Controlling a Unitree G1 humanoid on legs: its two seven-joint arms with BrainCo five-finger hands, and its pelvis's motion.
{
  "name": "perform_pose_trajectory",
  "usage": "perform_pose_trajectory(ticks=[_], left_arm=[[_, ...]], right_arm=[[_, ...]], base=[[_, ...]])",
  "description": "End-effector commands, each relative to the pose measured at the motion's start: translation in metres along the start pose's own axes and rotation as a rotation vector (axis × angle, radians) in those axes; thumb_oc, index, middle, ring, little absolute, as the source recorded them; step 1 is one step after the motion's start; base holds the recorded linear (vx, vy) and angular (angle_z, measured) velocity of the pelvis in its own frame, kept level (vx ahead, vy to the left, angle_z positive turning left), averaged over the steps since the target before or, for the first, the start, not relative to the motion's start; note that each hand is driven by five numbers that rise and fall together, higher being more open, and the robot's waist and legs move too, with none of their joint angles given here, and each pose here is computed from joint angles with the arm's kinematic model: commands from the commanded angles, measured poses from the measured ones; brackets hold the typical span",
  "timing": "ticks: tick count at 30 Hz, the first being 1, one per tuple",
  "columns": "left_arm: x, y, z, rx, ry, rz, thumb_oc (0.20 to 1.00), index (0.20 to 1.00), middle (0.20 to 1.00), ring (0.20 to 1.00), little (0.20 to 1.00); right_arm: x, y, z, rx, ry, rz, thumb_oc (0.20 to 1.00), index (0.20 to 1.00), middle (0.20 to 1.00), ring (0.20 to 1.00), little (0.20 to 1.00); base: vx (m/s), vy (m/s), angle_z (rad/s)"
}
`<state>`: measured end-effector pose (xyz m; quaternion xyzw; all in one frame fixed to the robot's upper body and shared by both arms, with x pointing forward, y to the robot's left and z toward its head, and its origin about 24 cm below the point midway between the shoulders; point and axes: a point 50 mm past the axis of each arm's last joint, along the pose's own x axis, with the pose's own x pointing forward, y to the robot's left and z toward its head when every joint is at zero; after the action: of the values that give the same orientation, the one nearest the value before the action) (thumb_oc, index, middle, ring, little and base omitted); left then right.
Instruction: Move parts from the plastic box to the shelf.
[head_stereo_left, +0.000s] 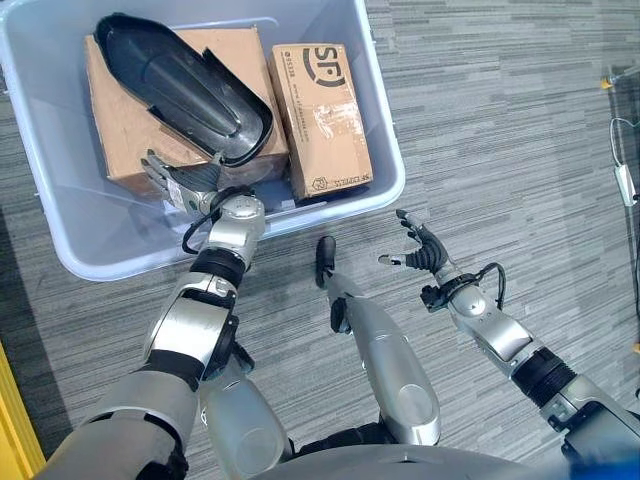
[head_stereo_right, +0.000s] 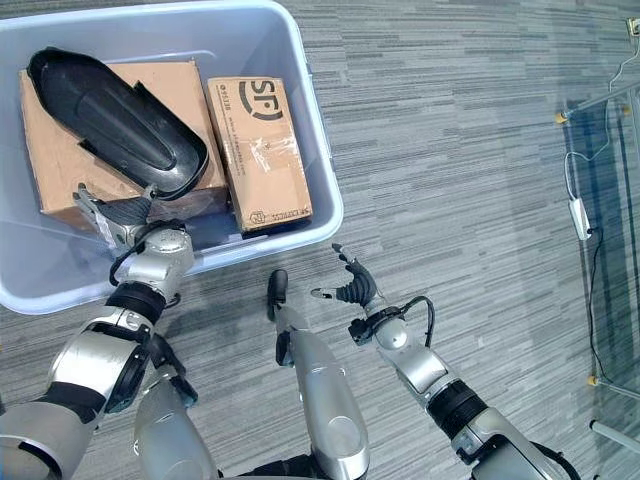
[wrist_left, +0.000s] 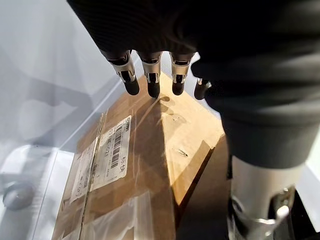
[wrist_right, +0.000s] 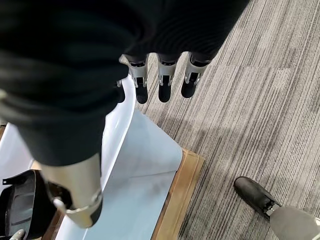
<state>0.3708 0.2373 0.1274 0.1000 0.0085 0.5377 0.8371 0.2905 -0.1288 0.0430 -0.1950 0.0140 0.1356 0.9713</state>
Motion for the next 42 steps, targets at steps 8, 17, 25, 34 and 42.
perform_pose_trajectory(ticks=[8,17,25,34,42], left_arm=[[0.004,0.006,0.016,-0.043,-0.152,-0.003,1.0,1.0,1.0,1.0,1.0],[-0.024,0.006,-0.023,-0.055,-0.086,-0.054,1.0,1.0,1.0,1.0,1.0],[-0.037,0.006,-0.031,-0.079,-0.082,-0.093,1.0,1.0,1.0,1.0,1.0],[-0.023,0.007,-0.005,-0.178,-0.118,-0.032,1.0,1.0,1.0,1.0,1.0],[-0.002,0.007,0.05,-0.25,-0.215,0.012,1.0,1.0,1.0,1.0,1.0]], right_arm=[[-0.01,-0.01,0.013,0.009,-0.1,-0.044,1.0,1.0,1.0,1.0,1.0],[-0.009,-0.01,0.014,0.005,-0.105,-0.052,1.0,1.0,1.0,1.0,1.0],[-0.01,-0.012,0.014,-0.004,-0.102,-0.056,1.0,1.0,1.0,1.0,1.0],[-0.003,-0.012,0.017,-0.024,-0.101,-0.042,1.0,1.0,1.0,1.0,1.0],[-0.003,-0.012,0.019,-0.029,-0.103,-0.027,1.0,1.0,1.0,1.0,1.0]], base=[[-0.01,0.003,-0.01],[-0.02,0.013,0.01],[-0.01,0.004,0.0],[0.0,0.004,-0.01],[0.01,-0.015,-0.02]])
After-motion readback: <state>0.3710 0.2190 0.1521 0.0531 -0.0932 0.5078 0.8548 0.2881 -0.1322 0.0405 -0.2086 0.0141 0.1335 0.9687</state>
